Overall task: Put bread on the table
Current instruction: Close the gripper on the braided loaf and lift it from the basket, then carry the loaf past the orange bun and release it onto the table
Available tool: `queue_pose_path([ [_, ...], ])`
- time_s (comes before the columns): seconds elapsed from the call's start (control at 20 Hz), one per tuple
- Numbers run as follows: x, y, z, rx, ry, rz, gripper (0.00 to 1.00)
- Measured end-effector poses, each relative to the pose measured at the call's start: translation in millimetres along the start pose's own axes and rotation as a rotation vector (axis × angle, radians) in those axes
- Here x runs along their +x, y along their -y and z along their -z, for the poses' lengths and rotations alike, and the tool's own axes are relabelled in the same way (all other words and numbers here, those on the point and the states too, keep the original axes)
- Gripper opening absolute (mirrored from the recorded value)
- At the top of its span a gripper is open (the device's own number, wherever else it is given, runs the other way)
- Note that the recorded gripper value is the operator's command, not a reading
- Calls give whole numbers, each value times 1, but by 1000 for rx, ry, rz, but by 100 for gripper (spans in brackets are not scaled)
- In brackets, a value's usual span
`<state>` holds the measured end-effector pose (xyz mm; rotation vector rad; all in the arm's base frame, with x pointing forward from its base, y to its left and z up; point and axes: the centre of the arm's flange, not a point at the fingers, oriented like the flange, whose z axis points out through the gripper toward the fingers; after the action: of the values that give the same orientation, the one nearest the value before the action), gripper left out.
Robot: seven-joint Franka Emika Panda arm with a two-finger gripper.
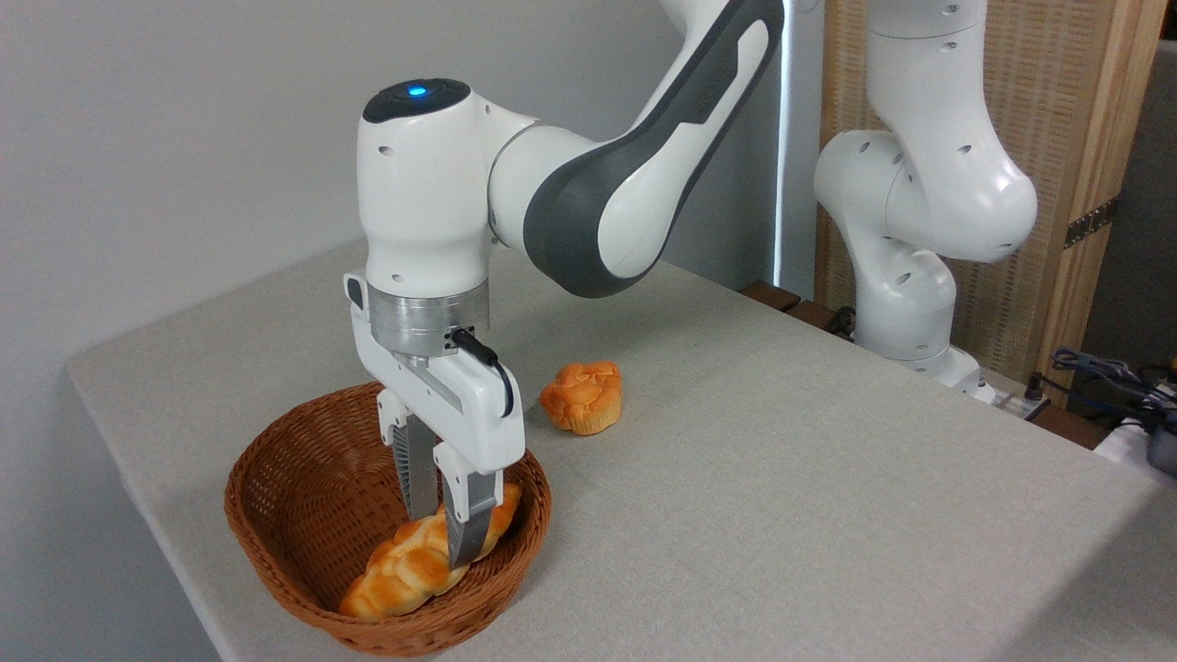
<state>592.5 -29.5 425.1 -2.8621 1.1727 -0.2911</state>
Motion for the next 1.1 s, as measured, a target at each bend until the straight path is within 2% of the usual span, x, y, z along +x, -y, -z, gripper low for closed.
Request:
queue_pose_path([
  [0.2, 1, -1, 0, 0, -1, -2, 39],
  [0.5, 3, 0, 5, -2, -11, 3, 39],
  [0.75, 12, 1, 32, -67, 4, 21, 39],
  [1.1, 20, -2, 80, -124, -21, 37, 39],
])
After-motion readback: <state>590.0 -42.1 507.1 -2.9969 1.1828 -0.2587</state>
